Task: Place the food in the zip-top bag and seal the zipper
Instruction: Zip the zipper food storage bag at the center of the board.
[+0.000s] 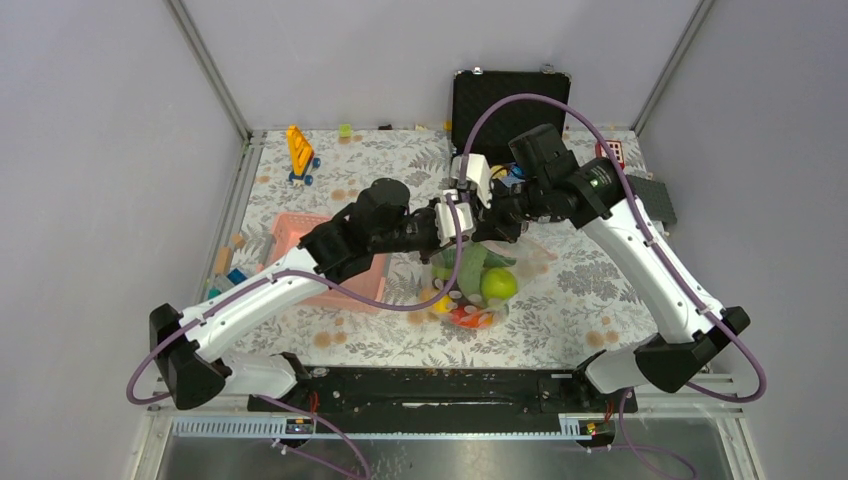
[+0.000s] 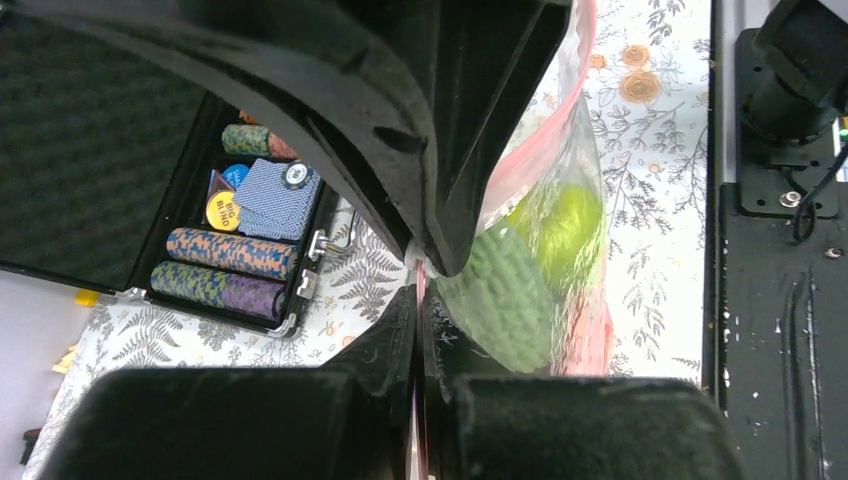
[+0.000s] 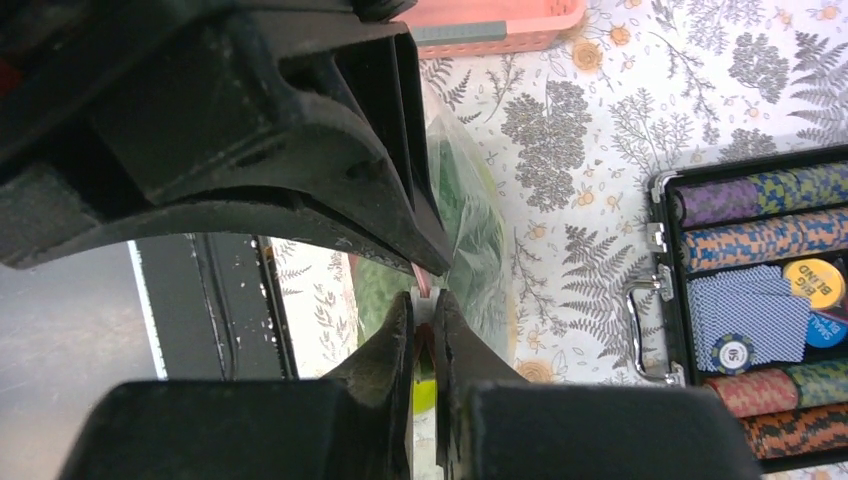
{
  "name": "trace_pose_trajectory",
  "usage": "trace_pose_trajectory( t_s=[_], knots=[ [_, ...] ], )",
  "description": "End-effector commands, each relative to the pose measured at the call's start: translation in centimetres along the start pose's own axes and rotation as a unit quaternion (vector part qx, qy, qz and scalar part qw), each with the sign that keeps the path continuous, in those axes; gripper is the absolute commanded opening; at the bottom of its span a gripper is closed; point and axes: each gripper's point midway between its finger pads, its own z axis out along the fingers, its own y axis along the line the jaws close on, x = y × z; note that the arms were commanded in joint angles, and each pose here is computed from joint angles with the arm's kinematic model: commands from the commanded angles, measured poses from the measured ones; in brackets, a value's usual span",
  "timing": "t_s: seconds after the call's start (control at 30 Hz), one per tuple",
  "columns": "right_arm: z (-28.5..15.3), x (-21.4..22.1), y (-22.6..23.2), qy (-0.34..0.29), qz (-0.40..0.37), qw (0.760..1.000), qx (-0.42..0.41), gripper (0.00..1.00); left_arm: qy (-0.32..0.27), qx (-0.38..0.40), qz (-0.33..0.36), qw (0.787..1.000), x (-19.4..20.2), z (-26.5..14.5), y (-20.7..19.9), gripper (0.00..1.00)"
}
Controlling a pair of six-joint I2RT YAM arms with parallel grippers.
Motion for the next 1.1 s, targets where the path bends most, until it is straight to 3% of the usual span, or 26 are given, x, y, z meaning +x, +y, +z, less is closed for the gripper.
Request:
trace_pose_trajectory(
  t_s=[0.0, 0.43, 0.67, 0.8, 0.87, 0.97, 1.07],
  knots=[
    [-4.6, 5.3, -0.2, 0.082, 0.001, 0.993, 0.081, 0.0, 0.107, -0.099, -0.037, 0.989, 5.9, -2.8, 2.4, 0.0],
    [-6.0, 9.6, 0.5, 0.116, 0.04, 0.991, 0.056, 0.0, 0.104, -0.111, -0.031, 0.988, 6.4, -3.7, 2.8, 0.0],
    [-3.3, 3.5, -0.6, -0.023, 0.052, 0.998, 0.016, 0.01, 0.062, -0.047, -0.025, 0.997, 4.5, -3.1, 0.9, 0.0],
    [-1.3, 3.1, -1.1, -0.061, 0.077, 0.995, 0.009, 0.03, 0.018, -0.013, -0.015, 1.0, 2.8, -3.3, -0.4, 0.0],
    [-0.6, 2.8, -1.4, -0.081, 0.089, 0.993, 0.011, 0.18, -0.009, -0.006, -0.004, 1.0, 1.8, -3.6, -0.8, 0.0],
    [-1.3, 1.4, -2.1, -0.112, 0.087, 0.989, 0.035, 0.5, -0.027, 0.012, 0.007, 1.0, 1.0, -3.9, -1.6, 0.0],
    [-3.5, -1.5, -3.7, -0.173, 0.096, 0.975, 0.102, 0.64, -0.038, 0.024, 0.01, 0.999, 0.4, -4.0, -2.0, 0.0]
  ],
)
